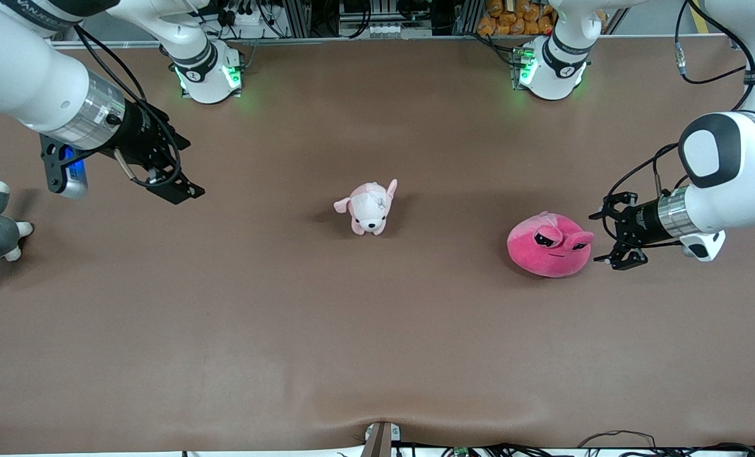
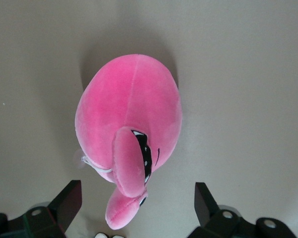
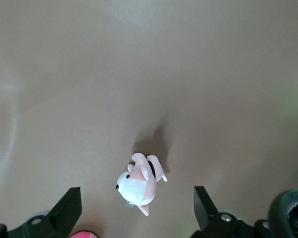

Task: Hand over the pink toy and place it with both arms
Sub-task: 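Move the left gripper over the pink plush while the right gripper advances, then lower the left gripper and close it on the pink plush's tail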

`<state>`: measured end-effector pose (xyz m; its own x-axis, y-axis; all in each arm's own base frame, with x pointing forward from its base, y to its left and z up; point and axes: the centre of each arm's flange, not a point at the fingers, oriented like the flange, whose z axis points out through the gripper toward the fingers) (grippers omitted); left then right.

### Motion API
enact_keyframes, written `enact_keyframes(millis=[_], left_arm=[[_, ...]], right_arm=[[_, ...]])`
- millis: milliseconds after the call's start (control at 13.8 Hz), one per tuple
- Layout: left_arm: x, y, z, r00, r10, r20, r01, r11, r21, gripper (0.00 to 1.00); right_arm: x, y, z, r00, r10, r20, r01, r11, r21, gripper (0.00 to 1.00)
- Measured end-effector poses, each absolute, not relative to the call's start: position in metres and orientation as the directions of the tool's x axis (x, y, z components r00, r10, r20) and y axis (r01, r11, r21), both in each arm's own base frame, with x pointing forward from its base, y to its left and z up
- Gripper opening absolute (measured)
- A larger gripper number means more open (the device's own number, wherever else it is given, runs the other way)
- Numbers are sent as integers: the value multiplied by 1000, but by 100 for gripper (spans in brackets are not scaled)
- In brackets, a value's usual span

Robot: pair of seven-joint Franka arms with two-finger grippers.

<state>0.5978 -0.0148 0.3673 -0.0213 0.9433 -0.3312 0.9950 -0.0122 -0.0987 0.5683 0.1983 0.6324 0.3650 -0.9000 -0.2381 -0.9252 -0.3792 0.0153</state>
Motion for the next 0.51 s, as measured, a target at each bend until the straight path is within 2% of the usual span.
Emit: enact_keyframes(millis=[218,509], left_arm=[[601,-13,350,-41,941,-335,993,2,-115,100],[605,-14,336,-67,932,-357,993,27,-117,92]], right_arm=[[568,198,632,362,-901,-238,-926,-377,15,100],[569,198,632,361,-902,-238,-927,-376,15,100]])
